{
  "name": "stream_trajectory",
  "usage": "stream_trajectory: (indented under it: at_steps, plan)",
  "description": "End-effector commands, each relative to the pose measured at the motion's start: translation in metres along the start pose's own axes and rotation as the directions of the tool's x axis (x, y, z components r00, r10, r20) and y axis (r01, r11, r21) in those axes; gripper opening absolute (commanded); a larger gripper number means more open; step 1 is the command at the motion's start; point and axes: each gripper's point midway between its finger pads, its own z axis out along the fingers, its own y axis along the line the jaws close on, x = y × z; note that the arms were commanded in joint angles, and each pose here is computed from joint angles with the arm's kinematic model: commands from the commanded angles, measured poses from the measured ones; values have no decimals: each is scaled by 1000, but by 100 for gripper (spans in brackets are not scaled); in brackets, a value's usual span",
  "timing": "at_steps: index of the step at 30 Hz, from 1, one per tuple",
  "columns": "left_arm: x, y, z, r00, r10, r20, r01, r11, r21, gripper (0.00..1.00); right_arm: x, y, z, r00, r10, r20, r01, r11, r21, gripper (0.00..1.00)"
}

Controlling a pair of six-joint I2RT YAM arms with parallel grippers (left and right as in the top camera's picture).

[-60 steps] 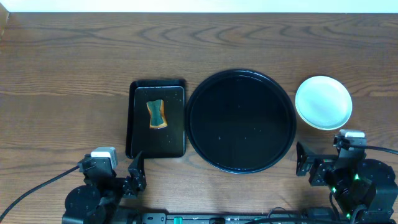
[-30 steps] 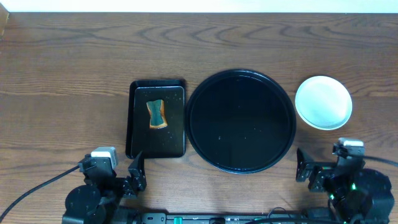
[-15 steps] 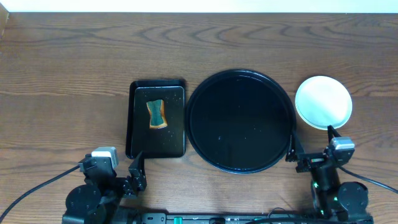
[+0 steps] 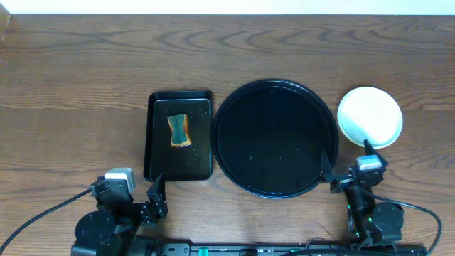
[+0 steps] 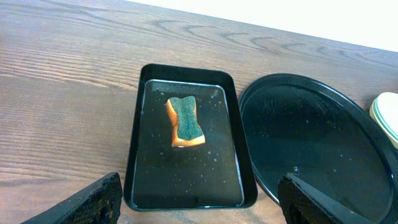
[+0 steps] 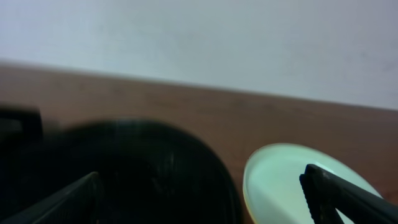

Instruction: Clean dirty plates on tray and stack at the side

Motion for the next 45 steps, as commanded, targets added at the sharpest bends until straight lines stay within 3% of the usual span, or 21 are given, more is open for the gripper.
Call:
stream_trajectory:
  at_steps: [1, 30, 36, 45]
  plan:
    - [1, 0, 1, 1000, -7, 0, 7, 1000, 0, 81, -2, 8, -1, 995, -103, 15, 103, 994, -39, 99]
    - [4, 1, 1, 1000, -7, -12, 7, 1000, -3, 81, -2, 8, -1, 995, -102, 14, 103, 994, -40, 99]
    - [20, 16, 5, 998, -23, -55, 19, 997, -74, 81, -2, 8, -1, 995, -102, 15, 103, 994, -40, 99]
    - [32, 49, 40, 991, -92, 100, 108, 981, -164, 81, -2, 8, -1, 995, -102, 15, 103, 994, -40, 99]
